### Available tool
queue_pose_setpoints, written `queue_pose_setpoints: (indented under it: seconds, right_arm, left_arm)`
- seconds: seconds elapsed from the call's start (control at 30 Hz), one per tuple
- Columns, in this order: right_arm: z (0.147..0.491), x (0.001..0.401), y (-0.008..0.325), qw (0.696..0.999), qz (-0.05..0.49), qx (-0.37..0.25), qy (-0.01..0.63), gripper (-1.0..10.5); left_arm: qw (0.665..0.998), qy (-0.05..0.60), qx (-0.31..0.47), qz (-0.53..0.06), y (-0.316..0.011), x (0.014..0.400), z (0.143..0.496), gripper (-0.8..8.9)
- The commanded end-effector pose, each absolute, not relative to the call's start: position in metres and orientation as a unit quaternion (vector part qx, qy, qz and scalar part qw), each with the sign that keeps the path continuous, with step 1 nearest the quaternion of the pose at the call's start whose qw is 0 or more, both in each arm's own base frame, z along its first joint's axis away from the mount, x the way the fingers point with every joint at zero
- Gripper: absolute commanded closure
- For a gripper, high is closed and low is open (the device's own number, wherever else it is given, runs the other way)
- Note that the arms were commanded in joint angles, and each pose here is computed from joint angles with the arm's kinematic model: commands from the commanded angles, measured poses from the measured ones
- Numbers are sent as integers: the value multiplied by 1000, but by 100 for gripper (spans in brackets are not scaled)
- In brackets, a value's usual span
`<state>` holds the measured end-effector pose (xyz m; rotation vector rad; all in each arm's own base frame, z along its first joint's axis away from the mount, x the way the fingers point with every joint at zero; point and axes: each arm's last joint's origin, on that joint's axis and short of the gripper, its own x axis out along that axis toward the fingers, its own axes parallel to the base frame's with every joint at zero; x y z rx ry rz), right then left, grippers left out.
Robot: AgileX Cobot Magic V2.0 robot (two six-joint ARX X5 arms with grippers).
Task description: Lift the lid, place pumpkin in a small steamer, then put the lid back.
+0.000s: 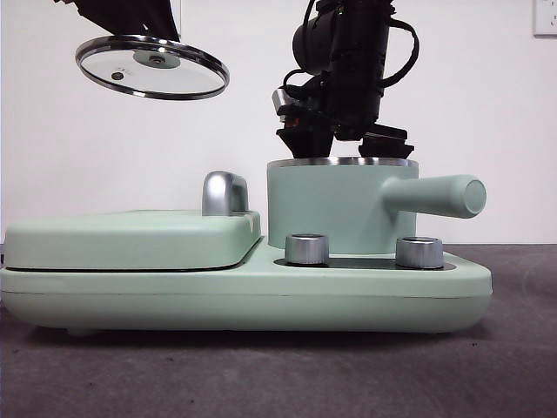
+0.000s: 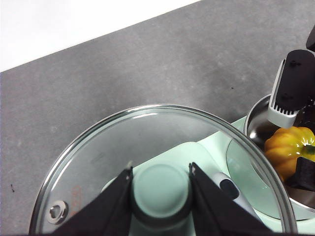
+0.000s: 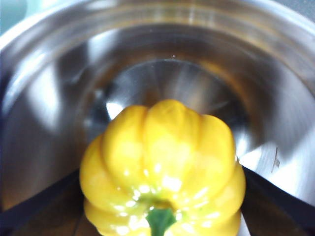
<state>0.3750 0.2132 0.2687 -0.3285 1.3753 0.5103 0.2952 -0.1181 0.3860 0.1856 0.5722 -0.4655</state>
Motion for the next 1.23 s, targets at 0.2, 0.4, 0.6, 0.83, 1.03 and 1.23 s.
queue_pose_setpoints:
  seconds: [0.2, 0.4, 0.6, 0.83, 1.03, 1.23]
  right_arm:
    - [265, 379, 220, 731, 238, -154, 620, 525]
    - [265, 379, 220, 731, 237, -153, 622, 414]
    - [265, 379, 220, 733, 235, -150, 621, 409]
    - [302, 374, 214, 747, 224, -129, 612, 409]
    - [356, 350, 203, 781, 252, -95, 564, 409]
    - [408, 290, 170, 808, 262, -84, 520, 410]
  left_arm:
    - [937, 249, 83, -229, -119, 294, 399, 799]
    - [937, 249, 83, -229, -119, 294, 399, 799]
    - [937, 250, 81, -228, -119, 294, 399, 799]
    - [938, 250, 80, -228, -119, 294, 399, 799]
    - [938, 250, 80, -228, -119, 294, 399, 799]
    - [938, 250, 80, -228, -119, 294, 399, 799]
